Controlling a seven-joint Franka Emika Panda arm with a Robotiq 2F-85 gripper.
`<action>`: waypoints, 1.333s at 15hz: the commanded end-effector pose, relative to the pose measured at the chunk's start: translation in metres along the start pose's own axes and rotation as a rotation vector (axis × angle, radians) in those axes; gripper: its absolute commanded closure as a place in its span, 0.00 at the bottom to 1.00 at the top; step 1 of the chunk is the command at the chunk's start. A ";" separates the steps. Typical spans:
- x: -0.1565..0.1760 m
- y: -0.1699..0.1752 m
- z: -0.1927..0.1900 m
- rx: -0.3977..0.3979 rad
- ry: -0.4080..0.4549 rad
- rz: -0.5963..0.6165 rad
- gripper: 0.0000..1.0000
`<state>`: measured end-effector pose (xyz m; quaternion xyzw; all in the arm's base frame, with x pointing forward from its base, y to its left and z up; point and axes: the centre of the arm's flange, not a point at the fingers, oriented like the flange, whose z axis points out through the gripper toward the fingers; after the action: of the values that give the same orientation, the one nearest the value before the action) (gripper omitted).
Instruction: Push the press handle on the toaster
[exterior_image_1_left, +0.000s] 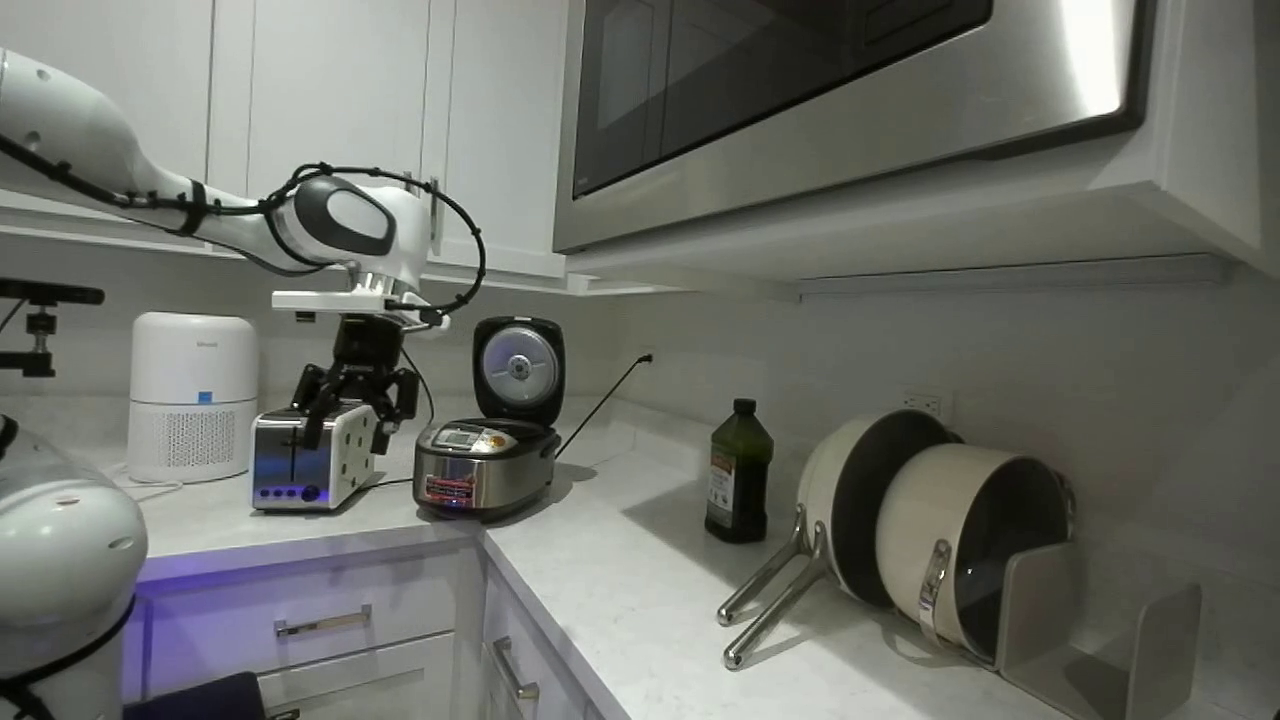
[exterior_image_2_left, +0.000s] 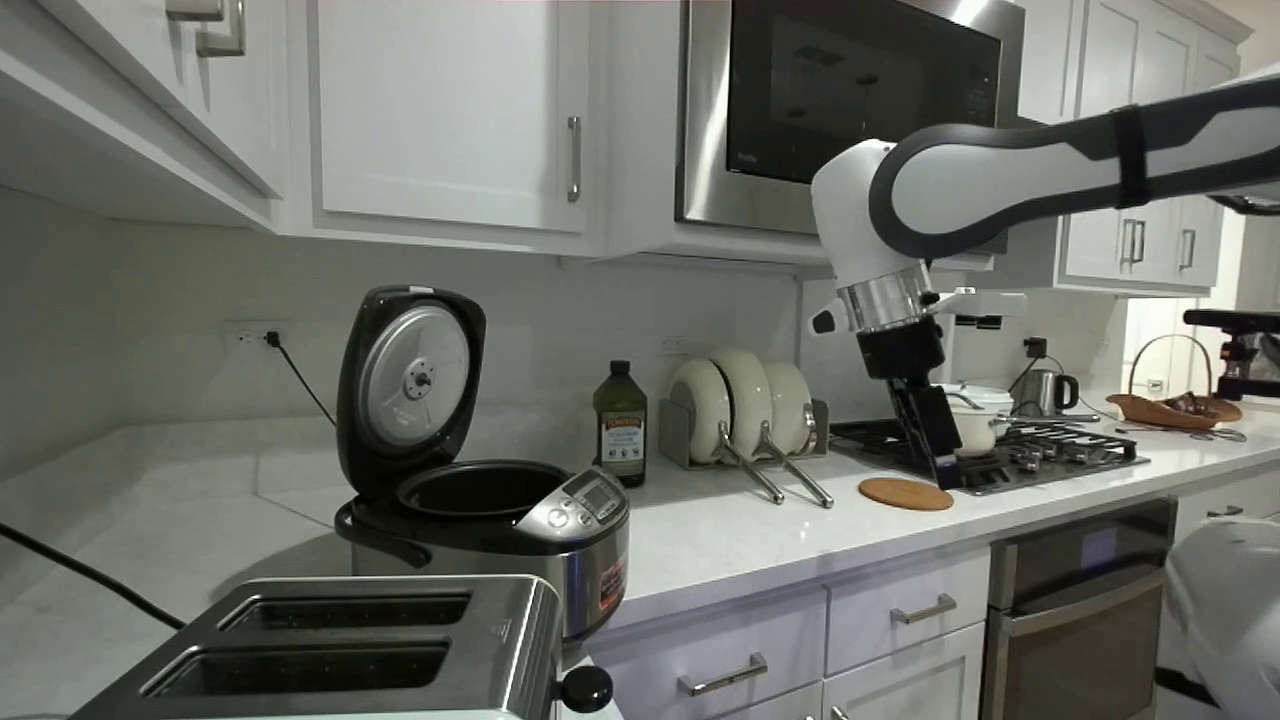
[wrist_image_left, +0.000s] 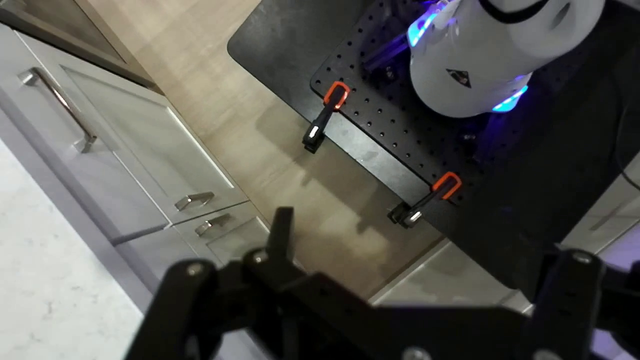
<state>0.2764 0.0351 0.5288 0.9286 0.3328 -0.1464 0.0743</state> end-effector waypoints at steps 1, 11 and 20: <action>-0.013 -0.040 -0.009 0.025 0.033 -0.147 0.00; 0.003 -0.143 -0.018 0.070 0.129 -0.407 0.00; 0.031 -0.208 -0.024 0.114 0.413 -0.477 0.00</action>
<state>0.1767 0.2055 0.5439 0.8365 0.5432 -0.0328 -0.0636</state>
